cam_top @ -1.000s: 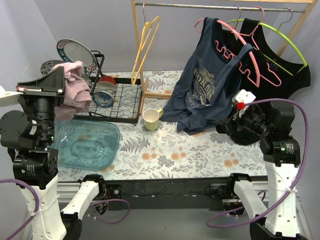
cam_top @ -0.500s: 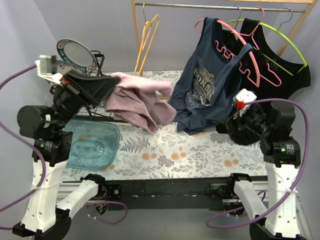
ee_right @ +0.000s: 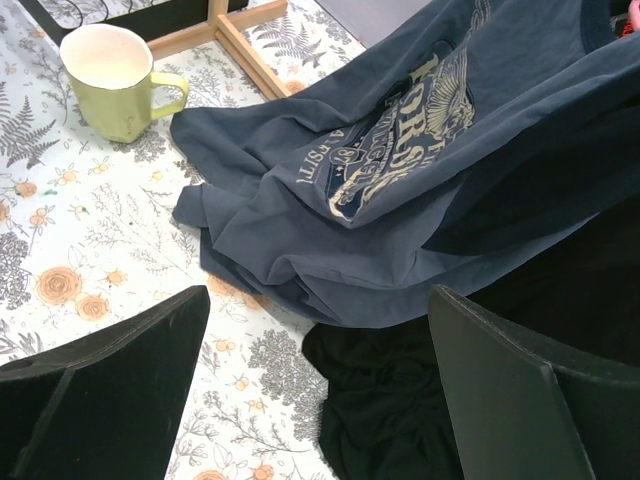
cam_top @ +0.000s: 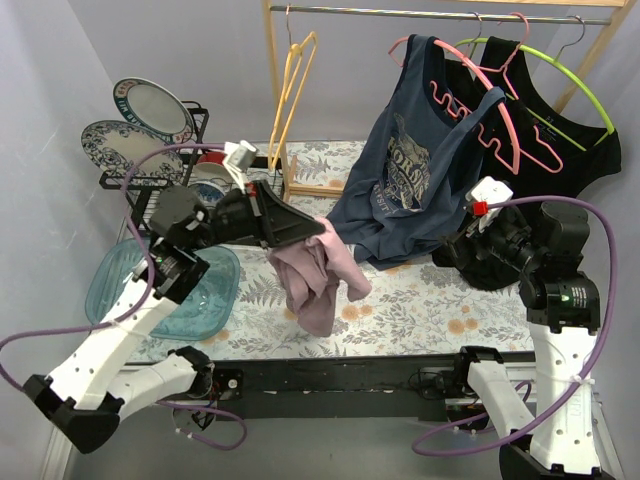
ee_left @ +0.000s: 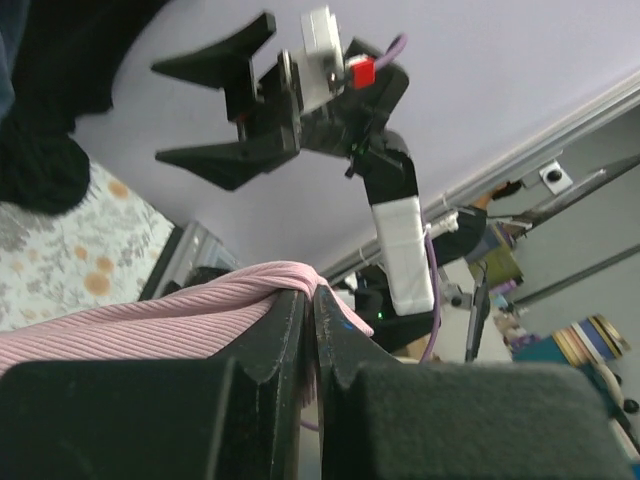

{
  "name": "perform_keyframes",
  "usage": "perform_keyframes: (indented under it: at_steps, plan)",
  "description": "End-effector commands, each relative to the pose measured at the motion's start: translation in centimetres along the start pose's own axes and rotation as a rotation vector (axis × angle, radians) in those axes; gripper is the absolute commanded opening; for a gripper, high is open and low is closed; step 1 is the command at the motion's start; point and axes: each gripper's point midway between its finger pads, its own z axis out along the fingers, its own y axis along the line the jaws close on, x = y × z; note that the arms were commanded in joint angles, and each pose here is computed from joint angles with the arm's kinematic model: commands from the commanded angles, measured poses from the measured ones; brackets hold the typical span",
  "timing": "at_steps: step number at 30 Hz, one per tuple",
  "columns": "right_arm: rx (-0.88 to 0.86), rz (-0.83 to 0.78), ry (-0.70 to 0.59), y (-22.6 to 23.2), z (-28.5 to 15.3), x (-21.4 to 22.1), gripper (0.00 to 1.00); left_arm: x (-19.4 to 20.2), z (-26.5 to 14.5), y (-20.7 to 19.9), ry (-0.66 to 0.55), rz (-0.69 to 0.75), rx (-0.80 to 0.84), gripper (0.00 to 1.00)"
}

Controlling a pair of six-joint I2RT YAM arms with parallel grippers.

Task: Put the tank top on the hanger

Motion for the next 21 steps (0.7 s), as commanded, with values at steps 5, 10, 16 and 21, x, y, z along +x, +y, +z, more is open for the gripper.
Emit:
perform_keyframes:
  at_steps: [5,10,16,21]
  plan:
    - [-0.052,-0.004,-0.02,0.6,0.8,0.4,0.99,7.0,4.3,1.8,0.116,-0.033,-0.004,0.0]
    - [-0.104,-0.001,-0.011,1.5,1.2,1.1,0.99,12.1,4.8,8.0,0.175,-0.079,-0.131,0.0]
    - [-0.188,0.028,0.049,2.7,2.3,3.8,0.98,14.3,3.3,18.5,0.108,-0.007,-0.464,0.59]
    - [-0.49,0.032,0.039,8.3,2.8,4.8,0.96,10.2,1.0,17.9,-0.033,0.16,-0.548,0.98]
